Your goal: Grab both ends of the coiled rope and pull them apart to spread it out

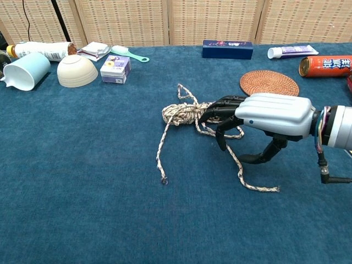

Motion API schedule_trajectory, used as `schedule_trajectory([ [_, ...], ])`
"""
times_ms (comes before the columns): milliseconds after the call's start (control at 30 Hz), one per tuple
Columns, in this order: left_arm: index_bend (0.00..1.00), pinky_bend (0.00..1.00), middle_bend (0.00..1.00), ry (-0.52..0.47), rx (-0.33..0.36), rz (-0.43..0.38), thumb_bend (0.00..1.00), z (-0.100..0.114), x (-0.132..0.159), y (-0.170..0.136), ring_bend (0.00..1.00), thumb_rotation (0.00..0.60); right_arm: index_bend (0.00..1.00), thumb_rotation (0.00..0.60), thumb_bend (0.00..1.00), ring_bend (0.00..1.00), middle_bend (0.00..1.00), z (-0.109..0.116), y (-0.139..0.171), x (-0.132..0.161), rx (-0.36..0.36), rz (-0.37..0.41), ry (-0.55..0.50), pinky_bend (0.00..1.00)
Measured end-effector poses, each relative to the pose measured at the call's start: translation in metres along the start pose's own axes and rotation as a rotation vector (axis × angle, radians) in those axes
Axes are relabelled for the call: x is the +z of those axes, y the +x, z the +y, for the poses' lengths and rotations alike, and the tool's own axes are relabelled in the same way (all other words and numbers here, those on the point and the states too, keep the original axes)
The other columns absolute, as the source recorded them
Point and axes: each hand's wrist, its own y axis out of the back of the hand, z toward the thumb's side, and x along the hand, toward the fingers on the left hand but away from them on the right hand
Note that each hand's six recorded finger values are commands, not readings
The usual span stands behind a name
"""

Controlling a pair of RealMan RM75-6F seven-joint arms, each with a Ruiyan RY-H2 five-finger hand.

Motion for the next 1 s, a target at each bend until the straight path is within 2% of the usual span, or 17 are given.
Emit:
schedule_trajectory([
  [1000, 0.18, 0.01, 0.09, -0.005, -0.003, 0.0, 0.36, 0.004, -0.001, -0.004, 0.15, 0.598, 0.46, 0.6, 0.37, 0.0, 0.11, -0.029, 0.01, 0.0, 0.063, 0.007, 0.026, 0.0],
])
